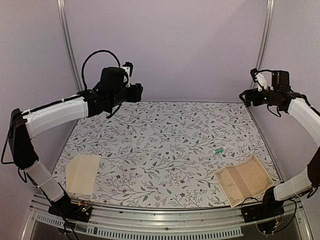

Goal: Place the letter into the envelope and seal it

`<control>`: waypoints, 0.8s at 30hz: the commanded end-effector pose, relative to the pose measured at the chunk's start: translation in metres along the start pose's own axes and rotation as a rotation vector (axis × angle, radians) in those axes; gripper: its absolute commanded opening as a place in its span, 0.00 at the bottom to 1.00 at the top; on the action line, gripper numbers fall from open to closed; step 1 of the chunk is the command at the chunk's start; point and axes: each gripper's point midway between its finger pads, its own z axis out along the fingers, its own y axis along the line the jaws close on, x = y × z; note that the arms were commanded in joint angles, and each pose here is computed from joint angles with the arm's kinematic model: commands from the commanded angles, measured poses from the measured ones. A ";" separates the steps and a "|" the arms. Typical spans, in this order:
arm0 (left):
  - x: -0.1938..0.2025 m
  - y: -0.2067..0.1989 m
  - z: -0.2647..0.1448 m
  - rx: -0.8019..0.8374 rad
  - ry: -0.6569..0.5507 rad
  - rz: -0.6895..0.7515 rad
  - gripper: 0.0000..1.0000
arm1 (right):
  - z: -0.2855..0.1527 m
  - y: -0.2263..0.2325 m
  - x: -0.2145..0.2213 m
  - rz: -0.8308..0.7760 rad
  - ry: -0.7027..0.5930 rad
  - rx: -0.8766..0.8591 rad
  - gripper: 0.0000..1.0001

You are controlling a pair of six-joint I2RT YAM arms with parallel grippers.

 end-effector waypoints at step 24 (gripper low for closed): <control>0.135 -0.157 -0.034 0.480 0.467 -0.148 0.67 | -0.121 0.102 0.230 -0.741 0.589 -0.685 0.22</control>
